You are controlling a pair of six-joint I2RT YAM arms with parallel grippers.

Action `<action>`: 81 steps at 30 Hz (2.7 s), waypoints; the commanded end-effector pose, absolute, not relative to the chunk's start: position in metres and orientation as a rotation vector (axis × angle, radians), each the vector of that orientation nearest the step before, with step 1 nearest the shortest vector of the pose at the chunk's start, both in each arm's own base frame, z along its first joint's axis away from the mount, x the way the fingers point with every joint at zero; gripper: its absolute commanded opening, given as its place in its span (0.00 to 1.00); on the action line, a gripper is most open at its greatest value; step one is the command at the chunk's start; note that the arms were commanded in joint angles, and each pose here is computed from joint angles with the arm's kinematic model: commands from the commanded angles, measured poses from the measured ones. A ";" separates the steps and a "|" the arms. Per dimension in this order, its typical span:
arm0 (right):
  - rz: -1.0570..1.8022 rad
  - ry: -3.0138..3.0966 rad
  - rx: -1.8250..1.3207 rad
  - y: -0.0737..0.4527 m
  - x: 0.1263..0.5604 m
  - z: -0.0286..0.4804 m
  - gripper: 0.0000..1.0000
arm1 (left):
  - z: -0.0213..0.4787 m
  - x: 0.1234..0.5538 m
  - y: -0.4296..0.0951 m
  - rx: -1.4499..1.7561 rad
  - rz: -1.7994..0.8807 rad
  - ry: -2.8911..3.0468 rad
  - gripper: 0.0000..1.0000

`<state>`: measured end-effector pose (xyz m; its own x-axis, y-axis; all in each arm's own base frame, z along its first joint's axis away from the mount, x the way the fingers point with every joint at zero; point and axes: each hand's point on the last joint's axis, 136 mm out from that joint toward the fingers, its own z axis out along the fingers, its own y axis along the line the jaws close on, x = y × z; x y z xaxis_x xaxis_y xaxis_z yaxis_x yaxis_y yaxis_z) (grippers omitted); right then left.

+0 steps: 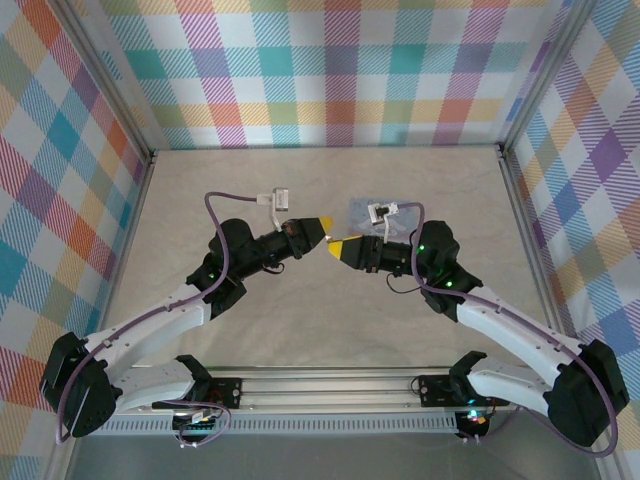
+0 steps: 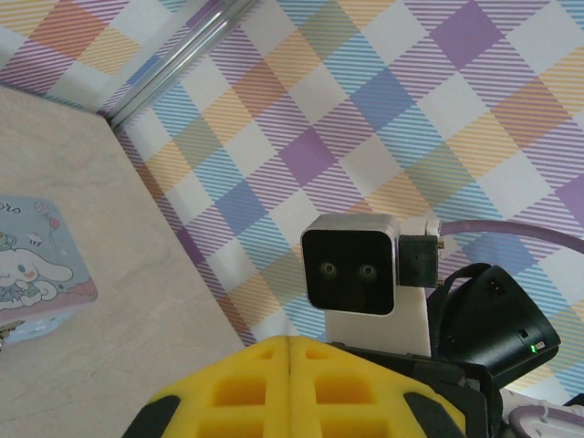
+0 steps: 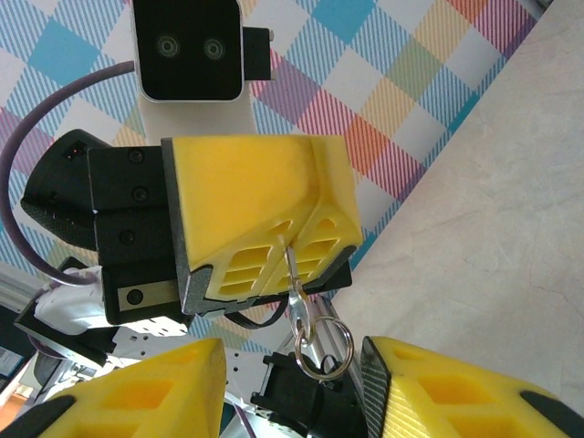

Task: Unlock a padlock with a key

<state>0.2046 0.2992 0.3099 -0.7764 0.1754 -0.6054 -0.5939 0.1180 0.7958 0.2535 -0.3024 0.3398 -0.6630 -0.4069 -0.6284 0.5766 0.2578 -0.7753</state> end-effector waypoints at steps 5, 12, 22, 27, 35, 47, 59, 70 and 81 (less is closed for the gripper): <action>1.745 1.736 -0.460 0.305 0.202 0.335 0.41 | 0.359 0.250 -0.302 0.166 -1.544 1.652 0.00; 1.732 1.743 -0.434 0.304 0.205 0.333 0.33 | 0.358 0.251 -0.302 0.163 -1.542 1.651 0.00; 1.725 1.755 -0.402 0.303 0.209 0.333 0.25 | 0.356 0.251 -0.302 0.160 -1.545 1.652 0.00; 1.722 1.759 -0.392 0.304 0.211 0.333 0.25 | 0.356 0.251 -0.302 0.160 -1.548 1.652 0.00; 1.718 1.760 -0.387 0.305 0.213 0.334 0.25 | 0.355 0.251 -0.303 0.159 -1.552 1.653 0.00; 1.718 1.769 -0.390 0.306 0.213 0.330 0.28 | 0.349 0.254 -0.304 0.147 -1.542 1.672 0.00; 1.700 1.788 -0.372 0.303 0.214 0.326 0.17 | 0.350 0.255 -0.302 0.136 -1.537 1.669 0.00; 1.598 1.843 -0.333 0.293 0.216 0.315 0.03 | 0.346 0.255 -0.300 0.130 -1.508 1.695 0.12; 1.123 2.183 -0.275 0.243 0.216 0.250 0.03 | 0.325 0.267 -0.287 0.125 -1.274 1.847 0.74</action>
